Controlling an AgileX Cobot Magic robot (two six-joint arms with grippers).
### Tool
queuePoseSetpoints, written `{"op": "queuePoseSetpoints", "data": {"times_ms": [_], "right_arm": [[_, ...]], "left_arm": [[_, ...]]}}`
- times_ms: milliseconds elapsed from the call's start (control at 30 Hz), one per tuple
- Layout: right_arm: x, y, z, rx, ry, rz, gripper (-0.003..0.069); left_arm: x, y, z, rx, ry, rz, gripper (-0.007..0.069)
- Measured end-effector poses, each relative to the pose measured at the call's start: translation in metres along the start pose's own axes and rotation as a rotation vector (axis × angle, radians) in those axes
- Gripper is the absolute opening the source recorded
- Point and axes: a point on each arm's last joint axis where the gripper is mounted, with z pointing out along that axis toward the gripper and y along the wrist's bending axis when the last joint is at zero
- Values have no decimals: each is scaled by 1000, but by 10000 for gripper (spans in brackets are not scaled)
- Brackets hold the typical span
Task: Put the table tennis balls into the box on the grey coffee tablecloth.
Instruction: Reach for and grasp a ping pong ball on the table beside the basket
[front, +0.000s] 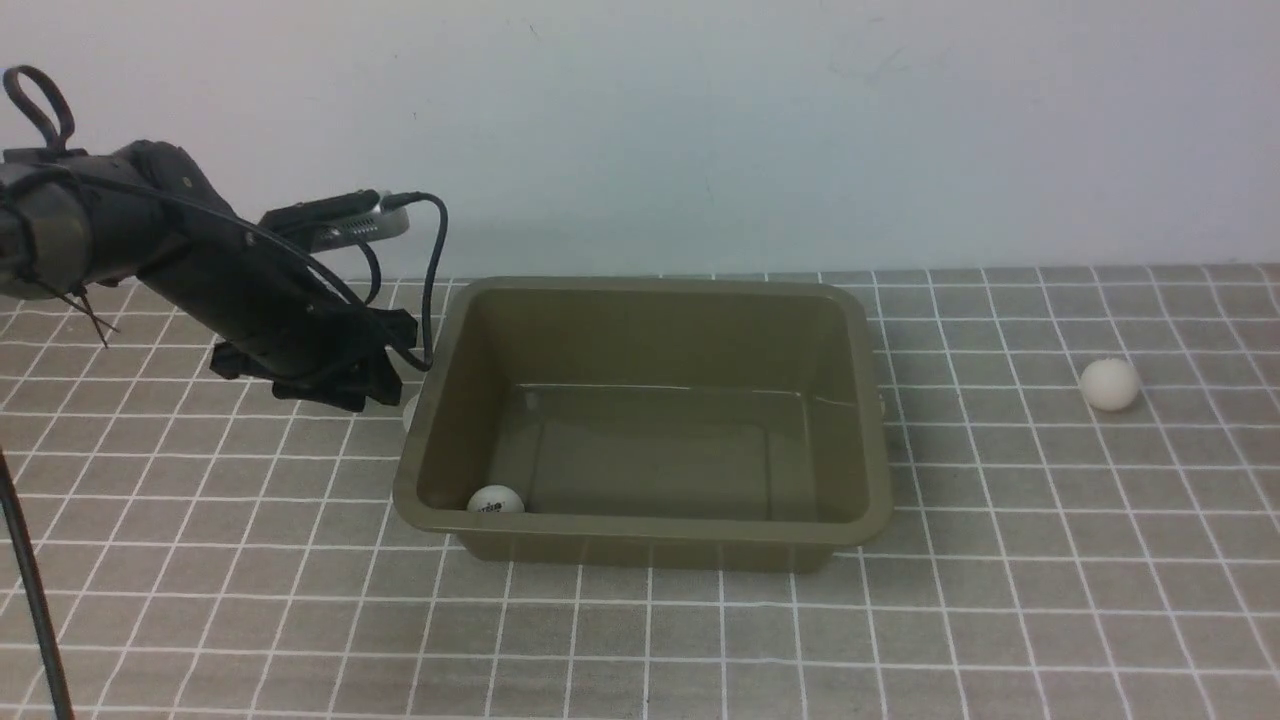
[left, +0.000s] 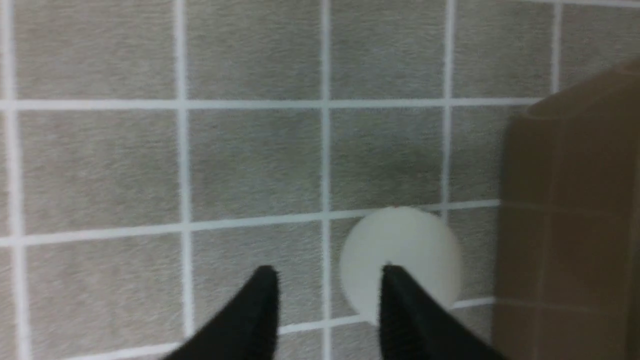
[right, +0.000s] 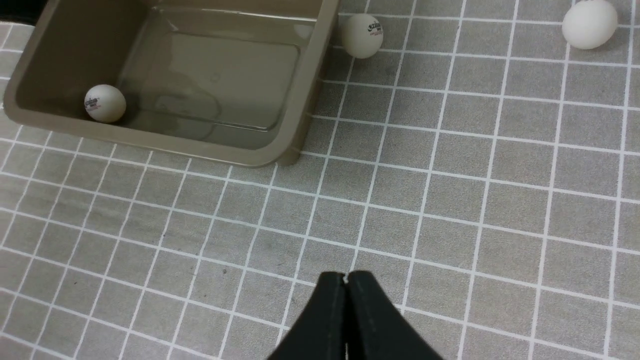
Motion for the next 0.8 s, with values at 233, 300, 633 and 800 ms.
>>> {"op": "queuePoseSetpoints", "data": {"times_ms": [233, 300, 633, 800], "right_arm": [[0, 1, 0, -11, -1, 6, -9], [0, 1, 0, -11, -1, 6, -9], [0, 1, 0, -16, -4, 9, -9], [-1, 2, 0, -19, -6, 10, -9]], "left_arm": [[-2, -2, 5, 35, -25, 2, 529], [0, -3, 11, 39, -13, 2, 542], [7, -13, 37, 44, 26, 35, 531], [8, -10, 38, 19, 39, 67, 353]]}}
